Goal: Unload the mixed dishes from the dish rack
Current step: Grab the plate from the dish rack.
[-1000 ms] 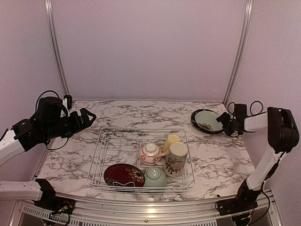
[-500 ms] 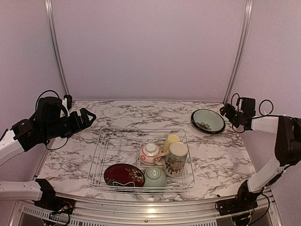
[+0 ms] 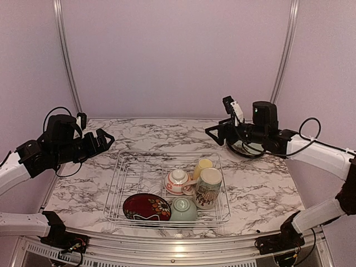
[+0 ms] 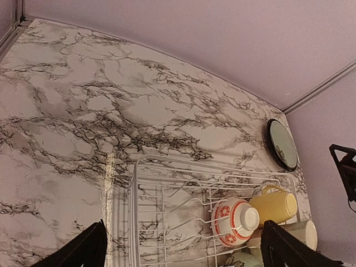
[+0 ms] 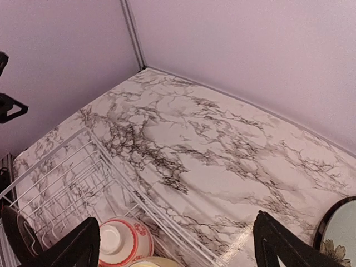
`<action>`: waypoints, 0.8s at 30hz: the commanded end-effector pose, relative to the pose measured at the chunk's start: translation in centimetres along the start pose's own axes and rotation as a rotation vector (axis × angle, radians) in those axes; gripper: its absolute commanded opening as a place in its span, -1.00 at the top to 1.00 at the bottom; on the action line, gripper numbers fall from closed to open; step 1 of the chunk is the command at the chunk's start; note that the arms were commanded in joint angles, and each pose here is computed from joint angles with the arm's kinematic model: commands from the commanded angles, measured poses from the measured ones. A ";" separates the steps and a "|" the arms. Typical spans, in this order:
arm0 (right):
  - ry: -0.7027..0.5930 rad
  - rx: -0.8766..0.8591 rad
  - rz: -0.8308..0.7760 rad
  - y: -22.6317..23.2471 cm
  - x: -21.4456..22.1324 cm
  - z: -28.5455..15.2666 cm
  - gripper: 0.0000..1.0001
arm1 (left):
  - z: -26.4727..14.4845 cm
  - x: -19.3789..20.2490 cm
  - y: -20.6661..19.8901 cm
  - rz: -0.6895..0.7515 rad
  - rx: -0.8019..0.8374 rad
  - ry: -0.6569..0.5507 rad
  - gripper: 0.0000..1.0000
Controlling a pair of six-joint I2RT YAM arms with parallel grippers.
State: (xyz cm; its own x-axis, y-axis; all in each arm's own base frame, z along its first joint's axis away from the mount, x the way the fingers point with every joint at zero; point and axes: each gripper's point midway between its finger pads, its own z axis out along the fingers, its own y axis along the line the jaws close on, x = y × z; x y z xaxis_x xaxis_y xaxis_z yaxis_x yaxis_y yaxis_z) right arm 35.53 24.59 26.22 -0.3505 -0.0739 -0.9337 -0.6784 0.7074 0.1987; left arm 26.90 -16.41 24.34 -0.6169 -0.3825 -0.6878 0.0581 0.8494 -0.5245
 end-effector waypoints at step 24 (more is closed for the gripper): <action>0.502 -0.667 -0.529 26.5 15.6 3.1 -0.59 | 0.3 0.1 0.4 0.026 -0.039 0.017 -0.98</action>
State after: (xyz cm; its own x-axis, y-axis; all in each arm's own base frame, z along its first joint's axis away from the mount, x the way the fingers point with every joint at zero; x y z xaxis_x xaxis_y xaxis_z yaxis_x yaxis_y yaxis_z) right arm 14.64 43.24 15.57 -0.0622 -0.6596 -0.7490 -0.9960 -0.0067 0.0886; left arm 27.08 -16.41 23.76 -0.6255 -0.3740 -0.6848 0.0460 0.8584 -0.5108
